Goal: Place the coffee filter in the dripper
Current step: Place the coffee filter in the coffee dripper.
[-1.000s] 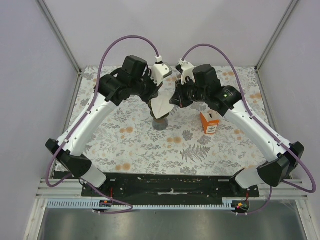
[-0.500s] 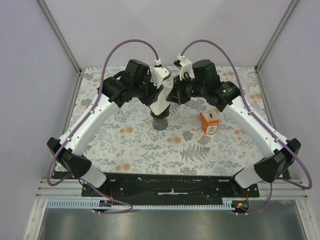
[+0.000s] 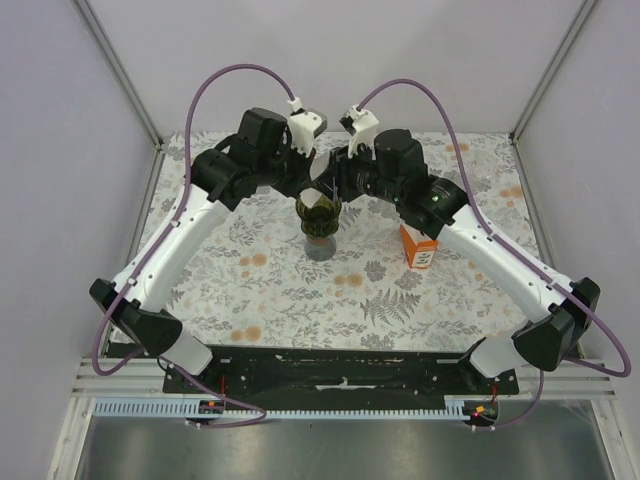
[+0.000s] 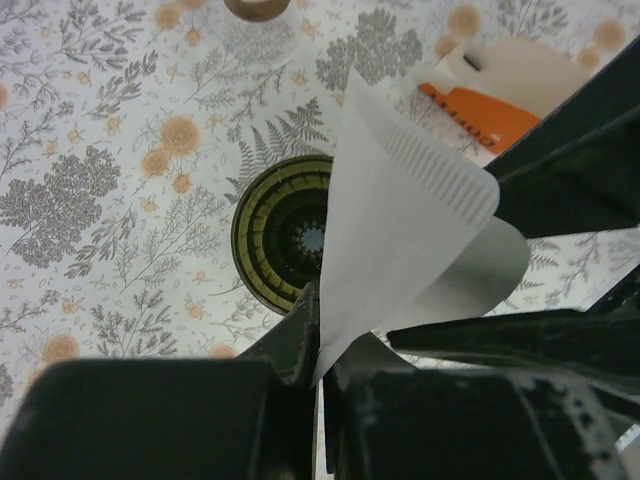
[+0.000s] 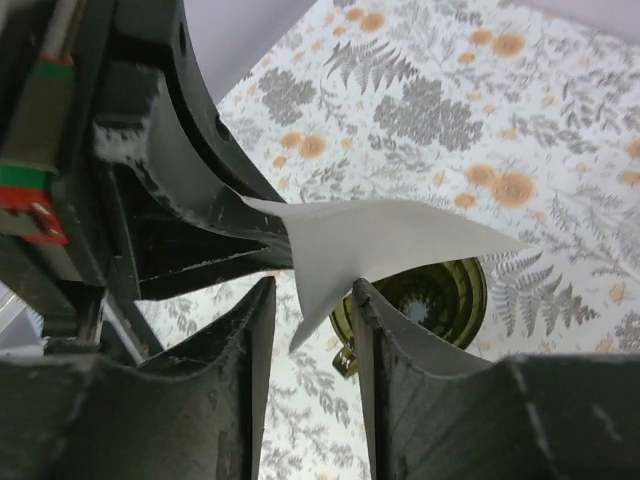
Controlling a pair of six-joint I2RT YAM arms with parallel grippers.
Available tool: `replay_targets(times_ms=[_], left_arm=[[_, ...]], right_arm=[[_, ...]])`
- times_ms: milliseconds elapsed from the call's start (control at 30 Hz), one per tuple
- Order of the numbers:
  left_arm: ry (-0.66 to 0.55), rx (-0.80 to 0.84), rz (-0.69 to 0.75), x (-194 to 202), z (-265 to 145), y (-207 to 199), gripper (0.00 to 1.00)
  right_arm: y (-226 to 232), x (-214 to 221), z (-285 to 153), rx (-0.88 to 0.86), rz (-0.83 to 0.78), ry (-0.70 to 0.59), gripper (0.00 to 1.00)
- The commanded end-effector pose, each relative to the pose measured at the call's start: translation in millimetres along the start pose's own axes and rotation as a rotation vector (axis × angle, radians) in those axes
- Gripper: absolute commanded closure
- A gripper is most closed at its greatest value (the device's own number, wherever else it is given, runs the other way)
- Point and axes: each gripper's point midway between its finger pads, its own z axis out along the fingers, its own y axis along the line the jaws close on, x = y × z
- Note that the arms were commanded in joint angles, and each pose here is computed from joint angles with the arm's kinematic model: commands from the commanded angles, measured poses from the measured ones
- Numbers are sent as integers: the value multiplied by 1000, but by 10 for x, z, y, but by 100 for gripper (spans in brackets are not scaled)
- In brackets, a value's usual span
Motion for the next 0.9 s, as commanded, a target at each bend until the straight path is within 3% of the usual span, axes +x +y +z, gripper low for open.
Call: replay_targets(times_ms=[0,333,567,733,867], left_arm=[[-143,7,-154,-452,-191,-43,98],[-135,68,-219,-496,-178,-166,98],[-148,63,-218,-538,-206,-155,98],[-164,29,-219,-585,-251,-56,98],[-151,-23,-207,-503,-253,76,98]], right_arm=[[-147,-410,-32,146,-18,-210,55],[-353,-517,102,280,9,-323,53],[-304,-580,227,248,-14,-333,52],[-446,-522,241,319,-33,-319,64],[-618,-585,103,423,-85,-342,81]])
